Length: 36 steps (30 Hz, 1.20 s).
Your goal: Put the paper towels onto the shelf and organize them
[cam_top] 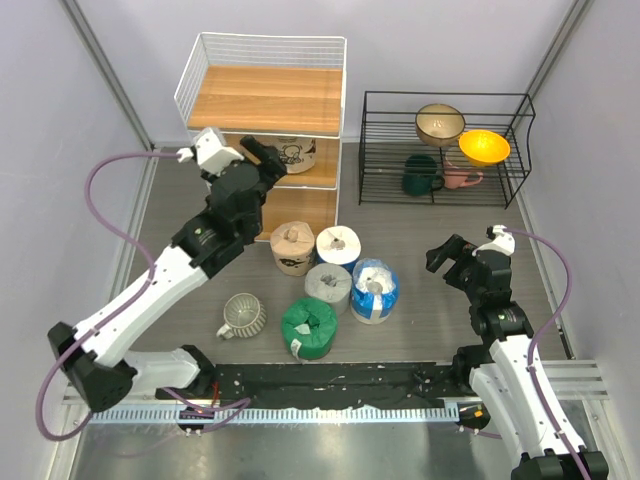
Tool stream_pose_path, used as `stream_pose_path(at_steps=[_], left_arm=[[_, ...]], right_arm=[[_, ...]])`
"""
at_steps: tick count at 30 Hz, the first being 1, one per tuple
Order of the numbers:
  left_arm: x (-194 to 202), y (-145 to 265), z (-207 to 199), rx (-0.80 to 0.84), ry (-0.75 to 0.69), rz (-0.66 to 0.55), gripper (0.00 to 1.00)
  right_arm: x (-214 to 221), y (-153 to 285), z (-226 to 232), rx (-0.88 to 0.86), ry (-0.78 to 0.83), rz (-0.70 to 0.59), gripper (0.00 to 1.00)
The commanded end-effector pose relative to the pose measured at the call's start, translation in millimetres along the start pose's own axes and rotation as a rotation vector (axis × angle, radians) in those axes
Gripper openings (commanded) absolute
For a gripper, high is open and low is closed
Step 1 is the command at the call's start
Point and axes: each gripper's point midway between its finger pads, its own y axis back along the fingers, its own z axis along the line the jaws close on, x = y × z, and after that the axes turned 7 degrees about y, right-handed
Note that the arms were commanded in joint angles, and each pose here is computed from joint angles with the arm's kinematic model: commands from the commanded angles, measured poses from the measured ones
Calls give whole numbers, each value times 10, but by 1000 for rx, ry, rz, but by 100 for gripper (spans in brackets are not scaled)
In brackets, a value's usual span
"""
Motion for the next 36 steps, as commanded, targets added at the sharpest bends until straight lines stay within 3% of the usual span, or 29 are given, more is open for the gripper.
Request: stream_pose_path(at_steps=[1,6,9,15,21,36], left_arm=[[-333,284,175,43,58,-35,74],[-327,496,509,15,35,0,80],[-93,571,730,-18,-13,89,86],[737,606,1102,-77,1,307,95],[1357,548,1307,-120,-7,435,98],[1645,456,1509,-222,-78,477,99]], right_arm=[[-100,-14,67,-27,17,-31,99],[-102,-11,73,-30,15,-31,99],[-102,-6,77,-33,14,-35,99],[-112,-18,69,-26,20,-35,99],[-97,-12,77,-32,14,-27,99],[-99,-3,83,-31,0,-24,99]])
